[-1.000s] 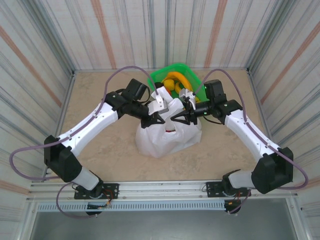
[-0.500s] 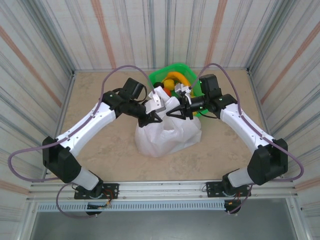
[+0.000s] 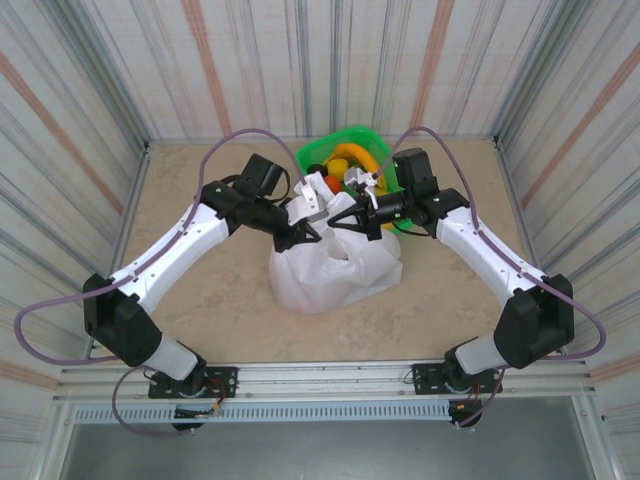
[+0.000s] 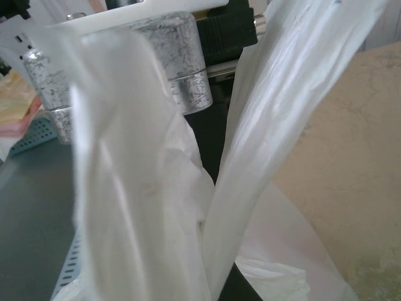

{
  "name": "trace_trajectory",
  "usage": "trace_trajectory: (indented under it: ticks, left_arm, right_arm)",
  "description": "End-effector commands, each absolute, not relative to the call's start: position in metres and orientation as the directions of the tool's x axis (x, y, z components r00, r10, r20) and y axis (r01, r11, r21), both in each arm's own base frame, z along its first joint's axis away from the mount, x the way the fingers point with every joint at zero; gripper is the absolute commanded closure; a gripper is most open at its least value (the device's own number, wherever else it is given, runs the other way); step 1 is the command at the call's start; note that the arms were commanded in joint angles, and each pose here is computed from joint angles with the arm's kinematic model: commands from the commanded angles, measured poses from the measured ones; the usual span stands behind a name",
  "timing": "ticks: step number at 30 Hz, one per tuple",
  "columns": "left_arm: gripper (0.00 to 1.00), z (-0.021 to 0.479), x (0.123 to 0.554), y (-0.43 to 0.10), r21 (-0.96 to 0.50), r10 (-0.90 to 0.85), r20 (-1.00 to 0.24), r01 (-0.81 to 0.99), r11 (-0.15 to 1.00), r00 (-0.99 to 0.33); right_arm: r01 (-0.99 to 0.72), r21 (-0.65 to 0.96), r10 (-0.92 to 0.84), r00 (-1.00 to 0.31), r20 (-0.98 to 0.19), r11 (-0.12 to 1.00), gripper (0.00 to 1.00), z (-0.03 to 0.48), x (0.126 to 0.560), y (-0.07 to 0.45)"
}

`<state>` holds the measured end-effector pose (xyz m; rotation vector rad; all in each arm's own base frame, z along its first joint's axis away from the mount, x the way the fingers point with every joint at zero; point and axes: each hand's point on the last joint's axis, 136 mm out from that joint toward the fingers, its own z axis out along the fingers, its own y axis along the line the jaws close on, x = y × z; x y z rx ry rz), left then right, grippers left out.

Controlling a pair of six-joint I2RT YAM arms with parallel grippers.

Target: Place the fake fruits into the plastic bag and tie a complex knot

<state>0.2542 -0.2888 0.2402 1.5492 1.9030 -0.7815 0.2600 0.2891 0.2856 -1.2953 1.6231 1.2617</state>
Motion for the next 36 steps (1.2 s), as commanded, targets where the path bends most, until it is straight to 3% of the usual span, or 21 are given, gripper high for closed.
trace_trajectory:
  ticks: [1, 2, 7, 15, 21, 28, 36]
  left_arm:
    - [0.85, 0.243, 0.252, -0.278, -0.083, 0.654, -0.735, 0.980, 0.178, -0.181]
    - [0.75, 0.246, 0.252, -0.277, -0.080, 0.647, -0.741, 0.980, 0.181, -0.181]
    - [0.48, 0.261, 0.249, -0.275, -0.076, 0.580, -0.797, 0.981, 0.180, -0.168]
    - [0.28, 0.325, 0.250, -0.252, -0.067, 0.312, -0.940, 0.972, 0.225, -0.137]
    - [0.22, 0.363, 0.266, -0.215, -0.141, 0.091, -0.980, 0.938, 0.317, -0.177]
    - [0.22, 0.363, 0.324, -0.160, -0.381, -0.153, -0.923, 0.780, 0.496, -0.354]
    - [0.22, 0.338, 0.365, -0.163, -0.511, -0.228, -0.857, 0.703, 0.495, -0.462]
  right_arm:
    - [-0.973, 0.229, -0.269, -0.226, -0.936, 0.020, 1.00, 0.296, 0.258, 0.291]
    - [-0.974, 0.225, -0.271, -0.224, -0.936, 0.027, 1.00, 0.295, 0.259, 0.290]
    - [-0.975, 0.220, -0.274, -0.221, -0.936, 0.037, 1.00, 0.294, 0.261, 0.290]
    - [-0.976, 0.212, -0.279, -0.217, -0.935, 0.048, 1.00, 0.292, 0.261, 0.290]
    - [-0.980, 0.192, -0.282, -0.201, -0.938, 0.059, 1.00, 0.292, 0.262, 0.289]
    - [-0.983, 0.171, -0.277, -0.183, -0.943, 0.065, 1.00, 0.294, 0.262, 0.288]
    - [-0.986, 0.154, -0.268, -0.164, -0.949, 0.056, 1.00, 0.295, 0.259, 0.288]
